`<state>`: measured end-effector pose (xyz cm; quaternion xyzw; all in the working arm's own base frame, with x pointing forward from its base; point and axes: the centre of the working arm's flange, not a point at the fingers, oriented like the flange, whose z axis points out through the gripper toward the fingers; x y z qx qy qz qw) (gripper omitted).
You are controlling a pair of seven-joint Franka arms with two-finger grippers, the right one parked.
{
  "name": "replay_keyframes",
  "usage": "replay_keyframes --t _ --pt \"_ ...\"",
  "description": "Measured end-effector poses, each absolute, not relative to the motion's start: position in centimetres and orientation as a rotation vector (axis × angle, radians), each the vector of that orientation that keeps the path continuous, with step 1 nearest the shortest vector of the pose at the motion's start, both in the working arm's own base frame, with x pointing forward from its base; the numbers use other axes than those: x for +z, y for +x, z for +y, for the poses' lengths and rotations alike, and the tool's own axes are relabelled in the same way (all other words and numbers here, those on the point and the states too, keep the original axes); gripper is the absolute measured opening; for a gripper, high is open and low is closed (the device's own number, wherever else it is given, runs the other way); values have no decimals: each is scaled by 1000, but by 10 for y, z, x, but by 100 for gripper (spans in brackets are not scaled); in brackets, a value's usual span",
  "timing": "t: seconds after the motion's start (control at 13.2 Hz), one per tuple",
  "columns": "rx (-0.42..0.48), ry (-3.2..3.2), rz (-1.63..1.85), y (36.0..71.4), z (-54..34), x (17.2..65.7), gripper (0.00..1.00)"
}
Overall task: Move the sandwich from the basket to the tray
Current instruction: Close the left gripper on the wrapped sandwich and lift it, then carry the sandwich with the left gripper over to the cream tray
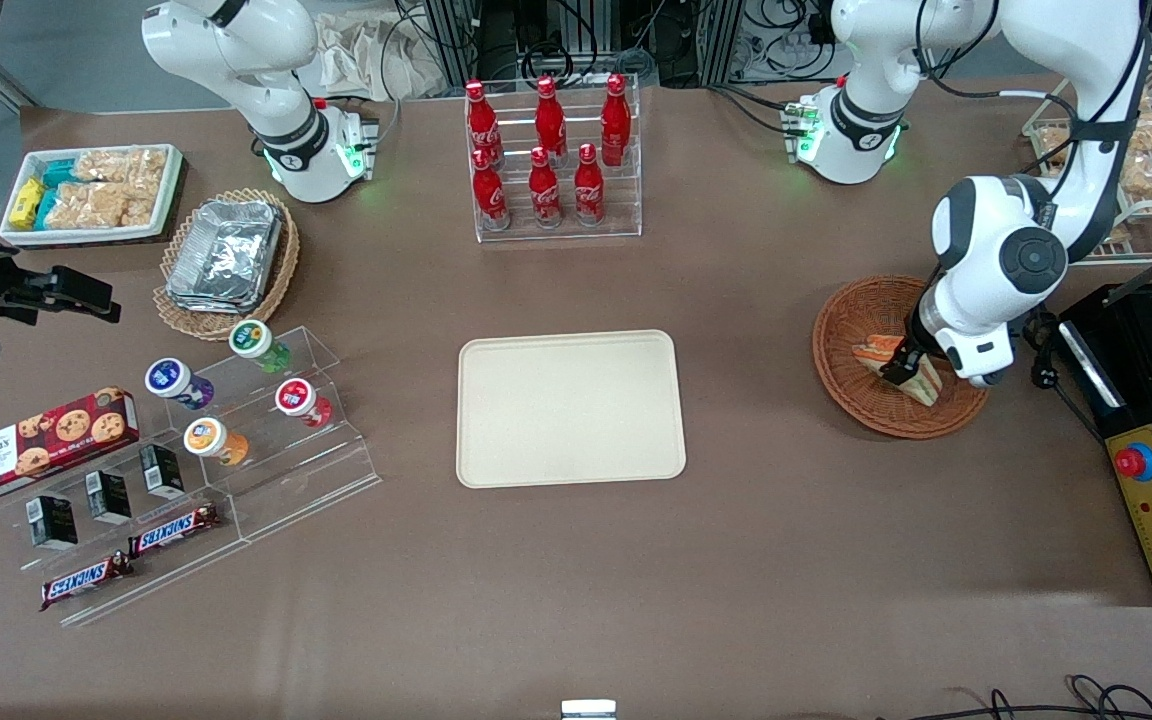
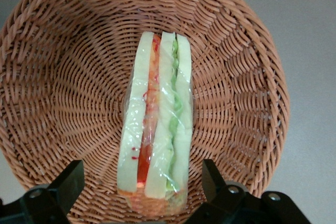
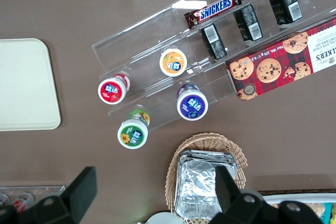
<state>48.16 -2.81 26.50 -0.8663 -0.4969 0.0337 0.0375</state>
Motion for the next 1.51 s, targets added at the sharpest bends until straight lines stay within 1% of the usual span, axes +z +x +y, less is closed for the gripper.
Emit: replay_keyframes --t 0.08,0.15,0.23,0.38,0.53,0.61,0.83,0.91,0.98,1.06,1.21,1.36,1.51 --pt "99 -2673 -1501 482 -28 263 92" --pt "95 -2691 -1476 483 -27 259 91" --pt "89 -2702 -1464 484 -27 255 84" --pt "79 -2715 -1453 486 -27 246 59" --pt "73 -2719 -1452 487 -27 245 41" --pt "70 -2722 -1449 488 -28 246 37" --pt "61 -2736 -1399 491 -28 254 34" --pt "67 -2735 -1349 493 -29 262 31" --pt "85 -2721 -1300 497 -29 277 25" --pt "105 -2701 -1260 506 -30 298 21" --pt "134 -2692 -1179 533 -41 360 21" --pt "121 -2748 -1035 556 -67 427 21" --pt "125 -2821 -837 567 -94 475 21"
